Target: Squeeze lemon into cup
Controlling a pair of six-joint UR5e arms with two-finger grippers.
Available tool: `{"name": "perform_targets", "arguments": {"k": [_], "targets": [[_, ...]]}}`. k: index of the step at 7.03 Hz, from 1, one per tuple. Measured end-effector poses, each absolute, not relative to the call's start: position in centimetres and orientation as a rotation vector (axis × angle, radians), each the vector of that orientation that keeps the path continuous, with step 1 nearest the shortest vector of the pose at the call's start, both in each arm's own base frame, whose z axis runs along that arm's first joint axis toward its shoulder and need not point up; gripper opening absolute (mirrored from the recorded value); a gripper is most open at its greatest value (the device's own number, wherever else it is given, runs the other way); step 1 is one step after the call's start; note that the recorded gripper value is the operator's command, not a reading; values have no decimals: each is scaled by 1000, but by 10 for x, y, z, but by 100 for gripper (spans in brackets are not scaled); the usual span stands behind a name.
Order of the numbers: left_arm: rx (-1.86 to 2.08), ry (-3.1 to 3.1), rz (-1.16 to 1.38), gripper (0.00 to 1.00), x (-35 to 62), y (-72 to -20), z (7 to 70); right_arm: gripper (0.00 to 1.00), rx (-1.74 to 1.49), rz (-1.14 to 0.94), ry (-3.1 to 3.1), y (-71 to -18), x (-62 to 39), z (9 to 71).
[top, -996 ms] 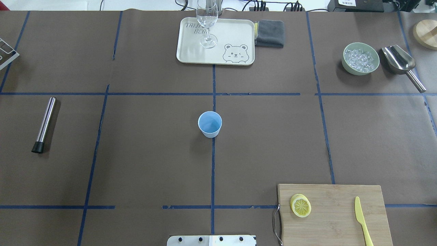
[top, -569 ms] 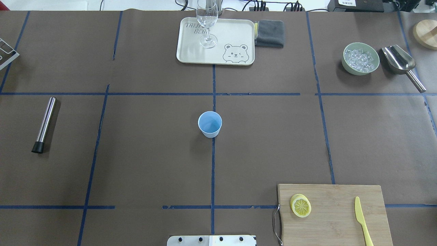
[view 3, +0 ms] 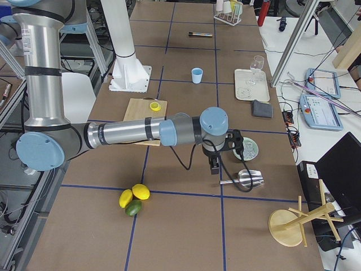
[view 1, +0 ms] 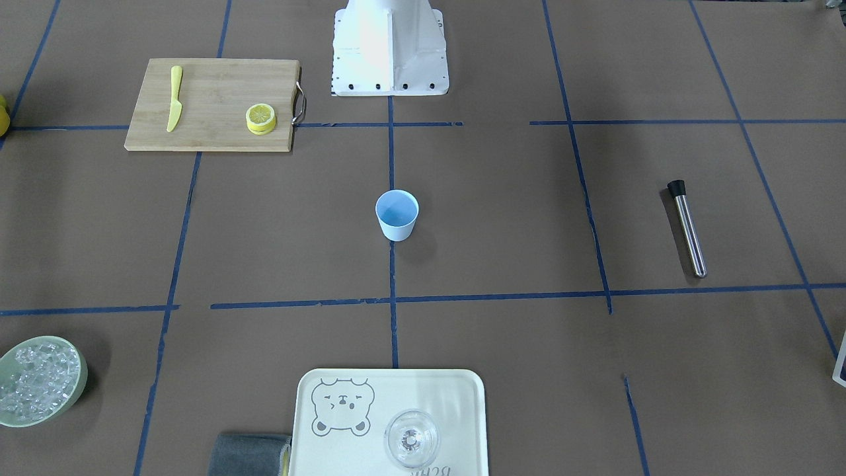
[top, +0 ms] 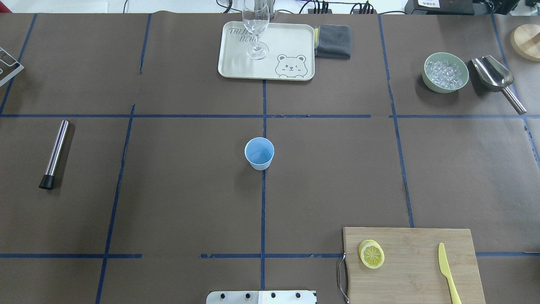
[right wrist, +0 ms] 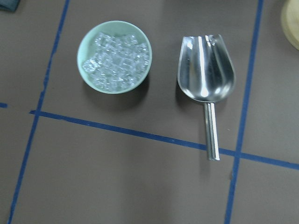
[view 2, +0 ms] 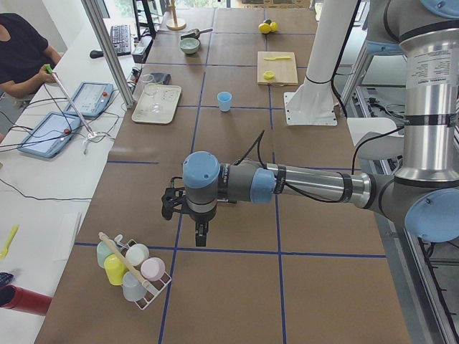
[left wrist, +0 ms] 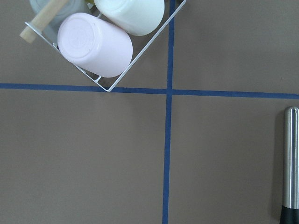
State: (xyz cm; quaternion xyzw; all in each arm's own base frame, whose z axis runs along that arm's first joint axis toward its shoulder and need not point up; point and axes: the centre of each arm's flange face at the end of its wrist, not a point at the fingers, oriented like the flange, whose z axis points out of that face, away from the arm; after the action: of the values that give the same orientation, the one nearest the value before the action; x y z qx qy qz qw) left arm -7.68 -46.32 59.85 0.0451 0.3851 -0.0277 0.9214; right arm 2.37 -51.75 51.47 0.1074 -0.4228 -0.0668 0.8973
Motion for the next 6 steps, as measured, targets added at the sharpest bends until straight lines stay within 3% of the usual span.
{"name": "perform_targets", "arguments": {"k": [2, 6], "targets": [[133, 792, -40, 100, -76, -468, 593, 100, 187, -145, -894, -524, -25, 491], [199, 795, 5, 100, -69, -480, 581, 100, 124, 112, -951, -500, -160, 422]]}}
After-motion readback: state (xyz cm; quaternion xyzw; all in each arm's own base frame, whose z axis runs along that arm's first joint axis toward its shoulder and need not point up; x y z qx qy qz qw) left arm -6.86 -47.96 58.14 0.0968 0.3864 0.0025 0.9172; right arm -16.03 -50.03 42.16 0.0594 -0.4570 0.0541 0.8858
